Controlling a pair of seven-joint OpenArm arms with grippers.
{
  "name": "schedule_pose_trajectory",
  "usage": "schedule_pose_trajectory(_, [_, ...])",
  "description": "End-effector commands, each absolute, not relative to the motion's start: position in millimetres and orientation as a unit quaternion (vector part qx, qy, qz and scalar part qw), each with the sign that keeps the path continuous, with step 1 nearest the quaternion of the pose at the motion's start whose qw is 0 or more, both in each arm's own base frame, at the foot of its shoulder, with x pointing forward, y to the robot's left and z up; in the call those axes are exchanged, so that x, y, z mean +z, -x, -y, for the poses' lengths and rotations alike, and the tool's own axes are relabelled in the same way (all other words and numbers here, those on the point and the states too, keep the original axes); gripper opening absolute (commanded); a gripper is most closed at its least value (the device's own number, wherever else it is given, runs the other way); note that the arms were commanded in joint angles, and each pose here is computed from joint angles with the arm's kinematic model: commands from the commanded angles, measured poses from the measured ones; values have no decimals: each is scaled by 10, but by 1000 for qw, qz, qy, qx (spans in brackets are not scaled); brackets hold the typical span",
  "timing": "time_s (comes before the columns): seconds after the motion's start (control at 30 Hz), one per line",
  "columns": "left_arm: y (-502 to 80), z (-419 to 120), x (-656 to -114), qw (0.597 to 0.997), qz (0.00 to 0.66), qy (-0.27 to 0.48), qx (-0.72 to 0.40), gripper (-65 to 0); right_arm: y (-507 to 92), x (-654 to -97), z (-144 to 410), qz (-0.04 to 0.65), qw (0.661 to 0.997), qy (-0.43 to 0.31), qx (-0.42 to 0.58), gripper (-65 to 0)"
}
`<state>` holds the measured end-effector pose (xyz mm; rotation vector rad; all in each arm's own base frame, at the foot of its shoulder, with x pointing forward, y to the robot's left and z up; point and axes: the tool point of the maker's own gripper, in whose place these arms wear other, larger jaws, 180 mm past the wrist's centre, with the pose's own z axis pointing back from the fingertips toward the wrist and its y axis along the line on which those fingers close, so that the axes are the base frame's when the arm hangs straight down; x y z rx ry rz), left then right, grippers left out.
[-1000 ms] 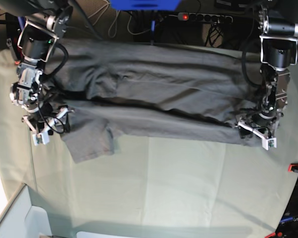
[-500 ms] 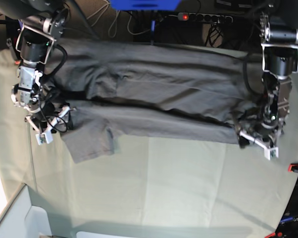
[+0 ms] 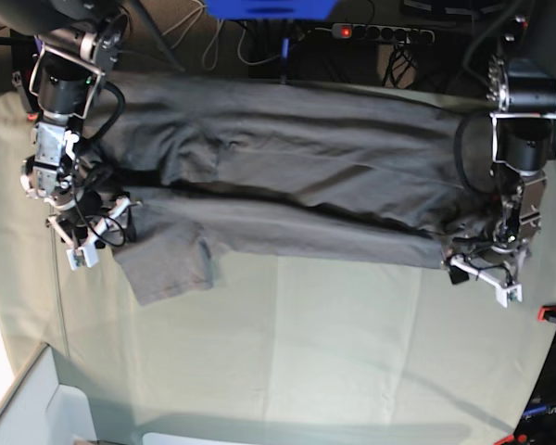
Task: Layout the t-shirt on the table in an organized manner, then fold the t-shirt properly
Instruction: 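Drag the folded t-shirt with both grippers toward the robot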
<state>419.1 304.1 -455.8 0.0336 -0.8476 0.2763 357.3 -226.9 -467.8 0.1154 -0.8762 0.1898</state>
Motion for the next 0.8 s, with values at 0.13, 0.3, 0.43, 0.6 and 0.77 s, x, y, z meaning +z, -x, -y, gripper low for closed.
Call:
schedule_pose_trajectory(0.13, [-4377,-3129,-4328,880,456,-23,131,-123,-3684,-4543,2305,442,890,-56,94,-279])
schedule_pose_trajectory(0.3, [-4371,-3129,-4340,879,458,-24,132,-125,-3679,-4551,2298,440,891,-57,94,-288])
schedule_pose_trajectory(0.43, [-4372,-3124,-4341,879,457,-23,131,-224,-3679,-4549,2306,440,891,-56,95,-385])
schedule_pose_trajectory(0.6, [-4375,-3130,-4336,878,460,-24,131,-448,-3679,-4549,2306,440,891,-56,95,-484])
schedule_pose_trajectory(0.77, [-4396,-3135,-4306,876,463,-26,132,-650,-3684,-4546,2307,440,891,-56,95,-599])
